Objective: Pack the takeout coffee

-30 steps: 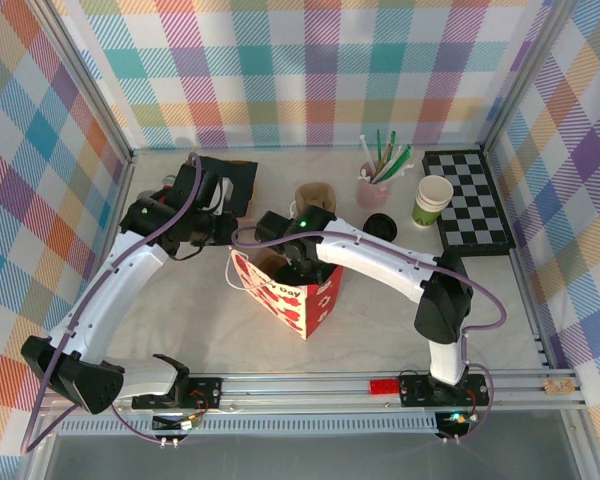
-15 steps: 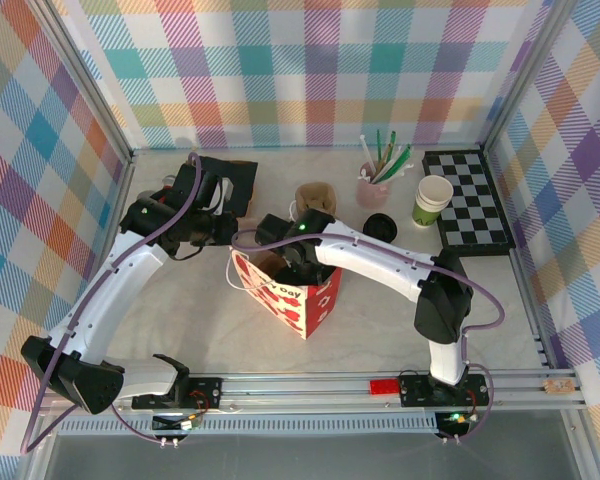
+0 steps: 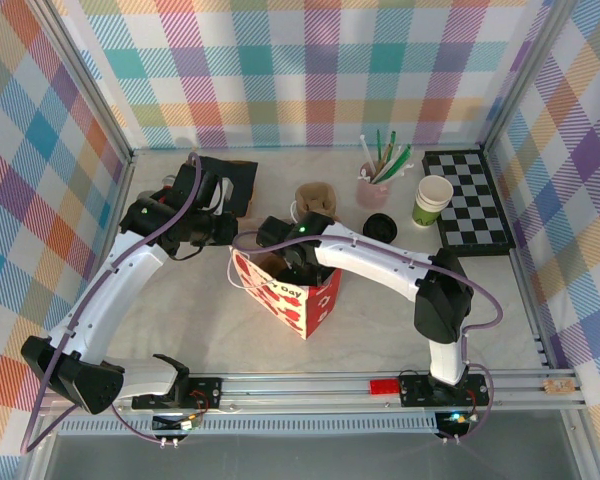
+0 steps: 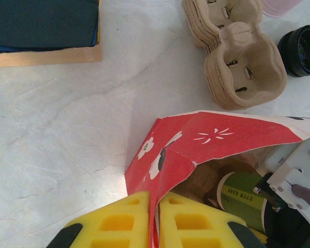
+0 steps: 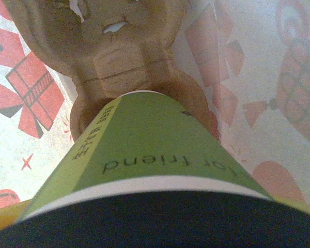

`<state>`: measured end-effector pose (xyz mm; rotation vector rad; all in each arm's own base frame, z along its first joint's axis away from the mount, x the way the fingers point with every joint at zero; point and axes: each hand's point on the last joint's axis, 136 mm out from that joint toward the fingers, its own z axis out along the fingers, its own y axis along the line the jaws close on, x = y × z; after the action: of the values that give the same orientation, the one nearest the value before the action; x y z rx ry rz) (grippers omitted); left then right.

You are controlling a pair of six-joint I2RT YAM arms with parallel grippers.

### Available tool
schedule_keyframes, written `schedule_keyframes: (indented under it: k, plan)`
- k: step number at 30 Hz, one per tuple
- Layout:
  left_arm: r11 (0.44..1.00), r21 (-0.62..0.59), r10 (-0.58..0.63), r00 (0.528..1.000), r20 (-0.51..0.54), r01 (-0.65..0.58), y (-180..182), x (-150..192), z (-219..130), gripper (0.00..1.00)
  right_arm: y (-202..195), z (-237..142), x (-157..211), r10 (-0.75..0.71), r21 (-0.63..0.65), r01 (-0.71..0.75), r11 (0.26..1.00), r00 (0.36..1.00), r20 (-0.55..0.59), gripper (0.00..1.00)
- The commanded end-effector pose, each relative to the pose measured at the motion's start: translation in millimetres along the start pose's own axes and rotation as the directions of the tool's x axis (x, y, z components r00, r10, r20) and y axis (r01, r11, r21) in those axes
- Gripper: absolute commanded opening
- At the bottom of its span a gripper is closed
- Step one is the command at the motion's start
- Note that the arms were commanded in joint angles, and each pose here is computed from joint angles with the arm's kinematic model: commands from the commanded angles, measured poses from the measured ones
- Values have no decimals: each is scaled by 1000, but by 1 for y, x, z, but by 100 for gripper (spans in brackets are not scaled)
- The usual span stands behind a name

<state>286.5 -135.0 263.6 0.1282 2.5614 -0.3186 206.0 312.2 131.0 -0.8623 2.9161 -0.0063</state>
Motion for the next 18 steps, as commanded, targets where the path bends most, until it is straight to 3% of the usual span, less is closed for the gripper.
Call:
schedule_keyframes:
  k: [1,18]
  plan:
    - [1000,0,-16,998,54,16,2,-13,-11,13,-3,2,3,10,-1,-10,1000,1000,-15,43]
    - [1000,-2,-17,998,55,18,2,-11,-12,13,-6,14,2,22,5,-22,1000,1000,-14,42]
